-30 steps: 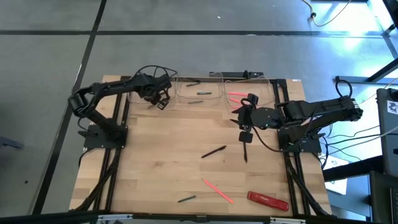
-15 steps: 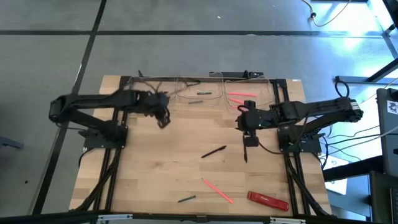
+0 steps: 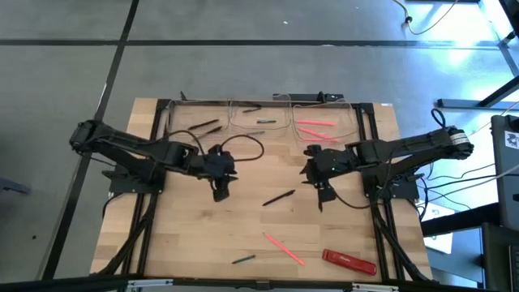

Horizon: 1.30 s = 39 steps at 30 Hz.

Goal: Sort crayons/erasers/pens/pencils in bins
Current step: Put the black pen into the left transparent bin

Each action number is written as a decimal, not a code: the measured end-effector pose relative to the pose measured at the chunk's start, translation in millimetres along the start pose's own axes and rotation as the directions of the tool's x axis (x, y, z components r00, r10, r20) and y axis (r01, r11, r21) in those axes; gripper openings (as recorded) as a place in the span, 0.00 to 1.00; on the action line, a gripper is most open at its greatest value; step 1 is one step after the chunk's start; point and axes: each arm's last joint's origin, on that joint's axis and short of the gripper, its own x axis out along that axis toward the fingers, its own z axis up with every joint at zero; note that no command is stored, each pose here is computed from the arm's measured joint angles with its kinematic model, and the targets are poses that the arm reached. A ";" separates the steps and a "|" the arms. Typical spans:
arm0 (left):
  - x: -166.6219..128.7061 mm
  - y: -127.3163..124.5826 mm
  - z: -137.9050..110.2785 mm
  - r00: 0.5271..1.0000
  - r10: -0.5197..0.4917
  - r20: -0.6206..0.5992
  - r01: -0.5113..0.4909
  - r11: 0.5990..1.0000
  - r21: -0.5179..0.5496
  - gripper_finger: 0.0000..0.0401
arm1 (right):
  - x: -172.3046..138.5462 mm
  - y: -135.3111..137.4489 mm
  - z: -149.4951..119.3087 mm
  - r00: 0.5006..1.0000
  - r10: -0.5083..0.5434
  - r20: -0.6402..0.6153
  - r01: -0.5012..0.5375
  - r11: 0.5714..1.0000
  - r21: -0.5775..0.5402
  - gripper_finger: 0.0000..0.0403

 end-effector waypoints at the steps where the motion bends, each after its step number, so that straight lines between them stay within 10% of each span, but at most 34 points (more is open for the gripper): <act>1: 2.5 -1.5 -0.8 1.000 0.001 -0.008 -0.001 1.000 0.001 0.20 | 3.3 0.7 -0.6 1.000 0.010 0.012 -0.010 1.000 -0.006 0.35; 39: 20.1 -14.3 -8.4 0.998 0.000 -0.065 -0.002 0.999 -0.032 0.21 | 166.0 21.6 -44.4 0.951 0.128 -0.282 -0.142 0.989 -0.030 0.35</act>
